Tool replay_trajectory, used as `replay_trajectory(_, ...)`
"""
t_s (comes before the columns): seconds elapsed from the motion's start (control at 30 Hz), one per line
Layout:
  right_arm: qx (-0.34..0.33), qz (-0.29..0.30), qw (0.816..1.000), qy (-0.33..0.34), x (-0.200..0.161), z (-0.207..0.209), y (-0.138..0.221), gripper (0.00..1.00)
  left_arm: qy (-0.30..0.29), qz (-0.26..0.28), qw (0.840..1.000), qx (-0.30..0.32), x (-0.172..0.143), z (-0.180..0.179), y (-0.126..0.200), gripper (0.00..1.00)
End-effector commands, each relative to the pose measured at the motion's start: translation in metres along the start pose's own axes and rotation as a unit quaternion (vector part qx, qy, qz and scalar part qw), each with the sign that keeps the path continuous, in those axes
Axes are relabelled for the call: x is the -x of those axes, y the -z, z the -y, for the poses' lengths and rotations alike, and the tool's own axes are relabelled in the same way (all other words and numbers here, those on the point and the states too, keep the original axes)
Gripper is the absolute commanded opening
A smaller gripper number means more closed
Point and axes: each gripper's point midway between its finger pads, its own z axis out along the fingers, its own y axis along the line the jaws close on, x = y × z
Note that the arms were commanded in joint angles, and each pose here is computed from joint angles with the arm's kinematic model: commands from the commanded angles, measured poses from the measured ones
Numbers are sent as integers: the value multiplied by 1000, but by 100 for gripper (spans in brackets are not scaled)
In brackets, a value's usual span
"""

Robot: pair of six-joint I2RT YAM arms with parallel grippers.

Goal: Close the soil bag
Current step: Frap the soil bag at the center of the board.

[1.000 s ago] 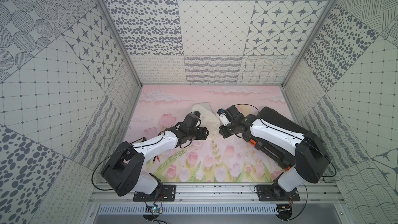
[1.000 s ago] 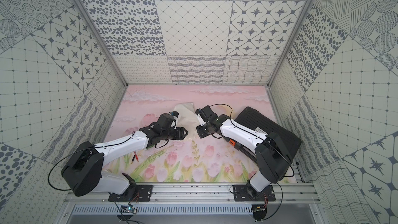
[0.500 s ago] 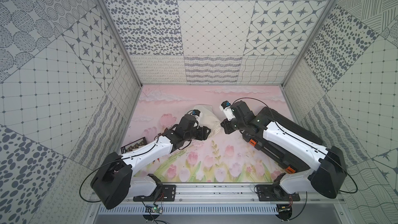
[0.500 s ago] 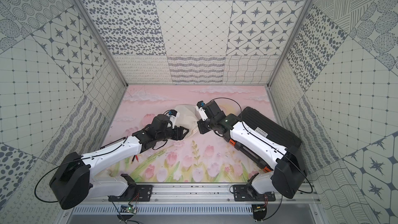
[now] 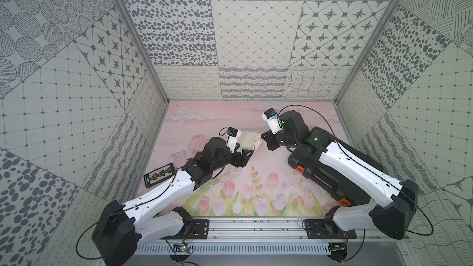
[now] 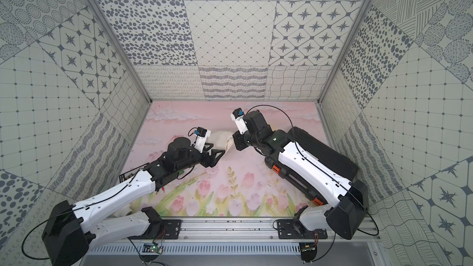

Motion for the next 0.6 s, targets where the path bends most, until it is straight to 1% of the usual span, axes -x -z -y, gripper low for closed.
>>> replay_trajectory(0.0, 11, 29, 999, 9, 21, -8, 4, 0, -110, 60, 992, -31, 26, 20, 10, 88)
replay_trajectory(0.13, 13, 30, 999, 7, 22, -9, 4, 0, -147, 45, 987, -46, 24, 29, -9, 90)
replay_trajectory(0.27, 15, 32, 999, 5, 22, -9, 6, 1, -177, 43, 983, -34, 23, 24, -32, 90)
replay_trajectory(0.33, 17, 35, 999, 3, 23, -10, 8, 1, -187, 41, 981, -28, 22, 20, -43, 88)
replay_trajectory(0.37, 19, 36, 999, 3, 24, -11, 9, 1, -191, 41, 980, -26, 23, 19, -47, 85)
replay_trajectory(0.43, 21, 37, 999, 1, 24, -11, 9, 3, -195, 46, 979, -26, 26, 19, -54, 77)
replay_trajectory(0.5, 15, 40, 999, -3, 24, -9, 9, 4, -196, 51, 979, -28, 28, 20, -58, 59)
replay_trajectory(0.57, -4, 49, 999, -9, 25, -2, 11, 9, -197, 54, 979, -26, 29, 19, -60, 37)
